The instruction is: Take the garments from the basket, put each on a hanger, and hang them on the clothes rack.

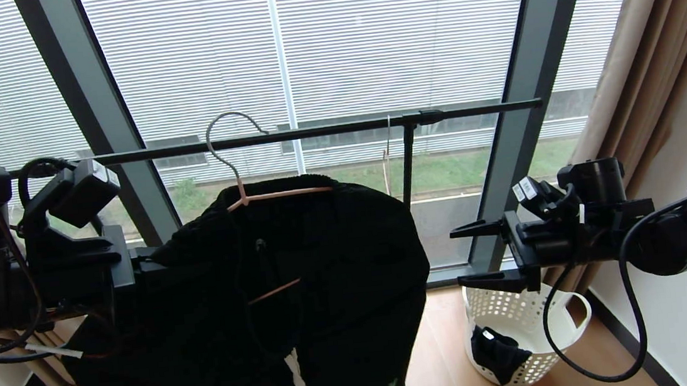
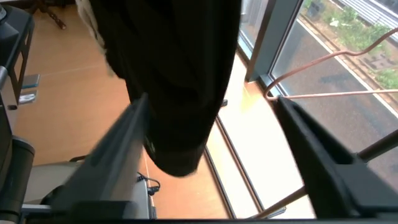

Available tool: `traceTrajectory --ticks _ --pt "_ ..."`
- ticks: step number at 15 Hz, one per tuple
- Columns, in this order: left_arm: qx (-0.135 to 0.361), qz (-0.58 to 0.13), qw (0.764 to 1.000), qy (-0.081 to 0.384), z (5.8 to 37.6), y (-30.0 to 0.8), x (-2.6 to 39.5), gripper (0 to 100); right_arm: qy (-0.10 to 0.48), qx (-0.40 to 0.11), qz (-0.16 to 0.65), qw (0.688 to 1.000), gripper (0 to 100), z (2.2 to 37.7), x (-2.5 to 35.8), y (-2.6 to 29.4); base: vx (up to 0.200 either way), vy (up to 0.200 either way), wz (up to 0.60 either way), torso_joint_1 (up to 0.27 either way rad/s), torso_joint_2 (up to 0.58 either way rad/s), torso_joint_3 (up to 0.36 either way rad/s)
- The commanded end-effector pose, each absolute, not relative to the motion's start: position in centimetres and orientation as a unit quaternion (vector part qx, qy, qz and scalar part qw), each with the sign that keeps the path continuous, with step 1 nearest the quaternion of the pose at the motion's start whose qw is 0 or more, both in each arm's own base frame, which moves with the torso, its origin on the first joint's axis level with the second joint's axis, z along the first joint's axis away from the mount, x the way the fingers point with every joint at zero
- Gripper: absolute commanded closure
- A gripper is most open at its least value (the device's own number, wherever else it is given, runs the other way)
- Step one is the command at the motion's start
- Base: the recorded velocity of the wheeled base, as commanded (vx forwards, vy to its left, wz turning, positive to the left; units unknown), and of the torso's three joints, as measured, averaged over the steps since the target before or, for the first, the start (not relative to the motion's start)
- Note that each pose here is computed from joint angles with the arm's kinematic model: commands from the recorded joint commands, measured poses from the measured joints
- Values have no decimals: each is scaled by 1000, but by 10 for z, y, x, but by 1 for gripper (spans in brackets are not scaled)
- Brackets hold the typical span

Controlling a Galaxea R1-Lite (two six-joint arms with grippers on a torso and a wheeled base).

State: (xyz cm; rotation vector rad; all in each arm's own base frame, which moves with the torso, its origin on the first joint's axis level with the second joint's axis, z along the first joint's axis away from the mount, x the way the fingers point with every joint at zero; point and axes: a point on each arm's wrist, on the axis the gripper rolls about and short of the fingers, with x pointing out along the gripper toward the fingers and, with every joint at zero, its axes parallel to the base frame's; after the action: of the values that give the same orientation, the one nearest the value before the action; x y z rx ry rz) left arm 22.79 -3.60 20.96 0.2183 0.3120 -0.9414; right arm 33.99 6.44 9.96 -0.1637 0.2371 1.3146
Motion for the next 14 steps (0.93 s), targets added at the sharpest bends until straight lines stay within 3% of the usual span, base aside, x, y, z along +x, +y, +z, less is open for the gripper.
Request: traceTrajectory --ticks 1,6,13,14 --pt "100 -441 878 158 205 -30 226 100 107 -78 609 782 0 101 339 64 0 0 0 0 0 0" --pt "88 -407 892 174 197 -12 225 100 129 -101 559 813 0 107 343 68 0 0 0 0 0 0" --pt "55 -378 905 189 202 -6 240 100 161 -52 513 842 0 136 340 87 0 0 0 0 0 0" --pt "44 -362 909 203 205 -14 253 100 175 -38 480 859 0 143 342 95 0 0 0 0 0 0"
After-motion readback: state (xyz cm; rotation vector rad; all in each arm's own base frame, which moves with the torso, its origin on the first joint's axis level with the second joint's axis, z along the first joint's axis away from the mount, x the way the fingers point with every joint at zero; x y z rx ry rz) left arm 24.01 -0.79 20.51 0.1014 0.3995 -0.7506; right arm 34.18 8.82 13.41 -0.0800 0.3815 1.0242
